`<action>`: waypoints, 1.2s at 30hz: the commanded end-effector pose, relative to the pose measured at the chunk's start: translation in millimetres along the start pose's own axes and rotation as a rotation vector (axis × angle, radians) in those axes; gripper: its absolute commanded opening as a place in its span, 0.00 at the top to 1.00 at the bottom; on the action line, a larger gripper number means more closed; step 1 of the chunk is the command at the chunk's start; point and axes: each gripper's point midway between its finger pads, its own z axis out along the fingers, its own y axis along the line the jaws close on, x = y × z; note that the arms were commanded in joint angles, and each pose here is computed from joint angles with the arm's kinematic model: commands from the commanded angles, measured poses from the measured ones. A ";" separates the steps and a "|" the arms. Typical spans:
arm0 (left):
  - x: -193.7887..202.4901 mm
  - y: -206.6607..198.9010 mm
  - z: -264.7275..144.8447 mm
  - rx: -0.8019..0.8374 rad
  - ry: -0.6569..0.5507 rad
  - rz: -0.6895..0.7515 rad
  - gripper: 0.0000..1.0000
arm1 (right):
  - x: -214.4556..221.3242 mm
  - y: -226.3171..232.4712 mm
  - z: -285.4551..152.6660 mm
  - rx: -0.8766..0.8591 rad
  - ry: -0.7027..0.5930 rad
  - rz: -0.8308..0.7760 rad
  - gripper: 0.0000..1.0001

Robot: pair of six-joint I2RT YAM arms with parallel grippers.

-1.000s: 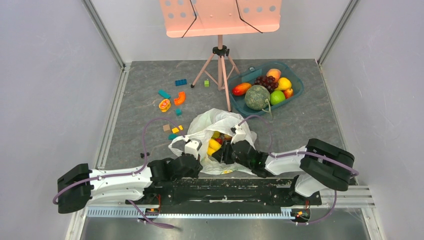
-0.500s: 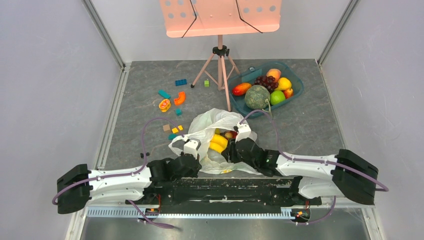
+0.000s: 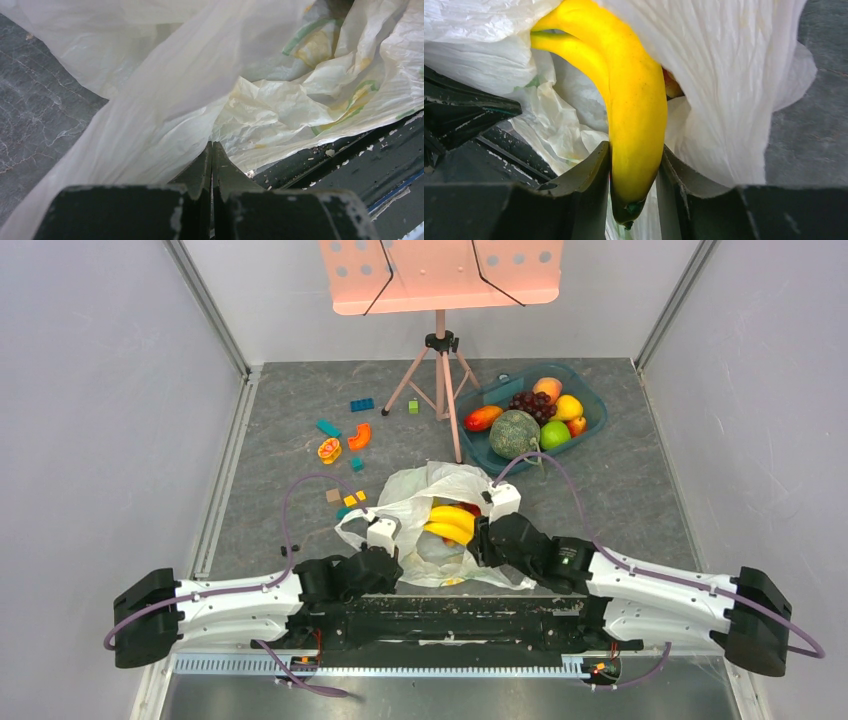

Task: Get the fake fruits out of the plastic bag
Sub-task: Take out the fake fruit from the plastic bag.

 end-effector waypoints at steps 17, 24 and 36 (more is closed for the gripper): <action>-18.0 -6.9 -7.0 0.008 -0.054 -0.056 0.98 | -35.1 -16.1 -60.4 0.041 -0.021 -0.063 0.82; -18.0 -6.3 -7.8 0.009 -0.055 -0.057 0.98 | -63.6 7.6 -76.2 -0.076 -0.107 -0.014 0.84; -20.2 -5.4 -10.9 0.009 -0.061 -0.059 0.98 | -101.3 52.1 -80.5 -0.236 -0.173 -0.024 0.86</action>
